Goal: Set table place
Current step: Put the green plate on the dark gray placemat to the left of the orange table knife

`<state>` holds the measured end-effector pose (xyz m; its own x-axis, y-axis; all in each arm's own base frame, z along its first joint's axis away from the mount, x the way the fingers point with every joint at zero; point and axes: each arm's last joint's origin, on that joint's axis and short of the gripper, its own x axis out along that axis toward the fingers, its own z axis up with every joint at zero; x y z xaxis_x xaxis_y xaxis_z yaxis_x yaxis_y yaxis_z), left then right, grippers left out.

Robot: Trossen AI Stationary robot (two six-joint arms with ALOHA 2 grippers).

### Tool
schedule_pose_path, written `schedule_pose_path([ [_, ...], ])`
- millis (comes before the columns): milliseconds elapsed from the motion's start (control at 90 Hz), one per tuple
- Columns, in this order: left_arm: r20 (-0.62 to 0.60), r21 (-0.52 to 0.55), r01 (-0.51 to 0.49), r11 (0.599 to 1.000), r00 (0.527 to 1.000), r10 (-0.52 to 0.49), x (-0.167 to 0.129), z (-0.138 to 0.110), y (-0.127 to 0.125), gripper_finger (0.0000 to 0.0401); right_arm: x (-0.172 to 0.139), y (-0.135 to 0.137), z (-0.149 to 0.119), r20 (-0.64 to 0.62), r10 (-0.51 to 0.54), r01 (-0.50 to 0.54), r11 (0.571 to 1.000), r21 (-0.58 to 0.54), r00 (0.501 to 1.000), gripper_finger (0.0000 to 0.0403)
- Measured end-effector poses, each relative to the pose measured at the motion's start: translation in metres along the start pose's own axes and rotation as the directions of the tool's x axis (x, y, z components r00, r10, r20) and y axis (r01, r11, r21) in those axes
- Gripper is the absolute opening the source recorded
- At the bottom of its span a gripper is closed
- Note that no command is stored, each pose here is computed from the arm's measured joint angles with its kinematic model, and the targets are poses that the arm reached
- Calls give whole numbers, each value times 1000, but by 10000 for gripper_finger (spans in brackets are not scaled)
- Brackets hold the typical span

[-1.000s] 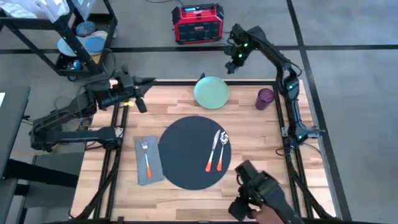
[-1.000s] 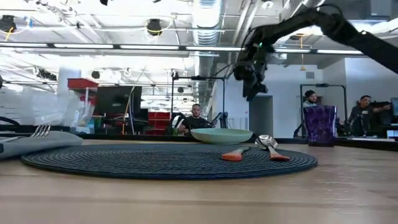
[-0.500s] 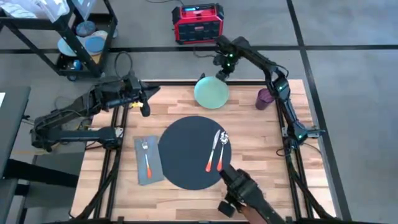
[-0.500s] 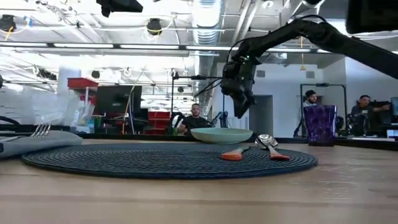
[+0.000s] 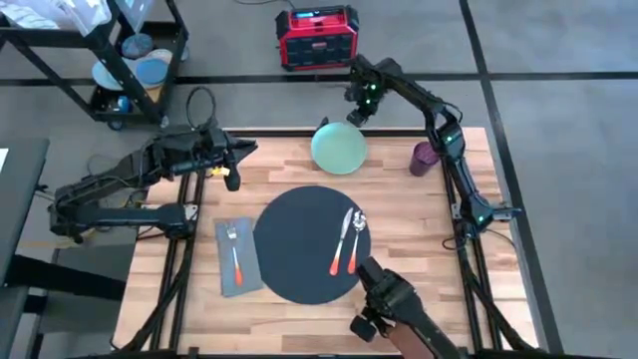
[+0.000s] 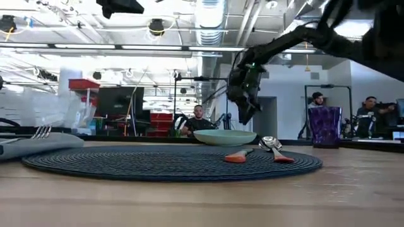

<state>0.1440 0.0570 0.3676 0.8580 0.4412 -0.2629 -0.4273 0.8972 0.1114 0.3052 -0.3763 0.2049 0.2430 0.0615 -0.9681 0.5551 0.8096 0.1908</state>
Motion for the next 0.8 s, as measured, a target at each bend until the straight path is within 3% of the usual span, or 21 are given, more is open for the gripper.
schedule_pose_path([
  [144,-15,2,1,1000,1000,-1,0,-1,0,27,23,-2,-2,-70,36,-34,999,20,997,123],
  [300,-28,4,2,1000,1000,-2,0,-3,0,27,27,-4,-1,-74,27,-25,999,20,997,116],
  [433,-29,12,2,1000,1000,-2,0,-3,0,27,26,-3,-3,-90,31,-33,999,-12,995,27],
  [656,-36,16,4,1000,999,-3,0,-4,0,27,12,11,-6,-125,11,-18,998,-55,992,2],
  [800,-133,45,14,999,991,-8,-1,-13,-1,27,-16,39,-8,-105,3,-15,993,-117,995,1],
])
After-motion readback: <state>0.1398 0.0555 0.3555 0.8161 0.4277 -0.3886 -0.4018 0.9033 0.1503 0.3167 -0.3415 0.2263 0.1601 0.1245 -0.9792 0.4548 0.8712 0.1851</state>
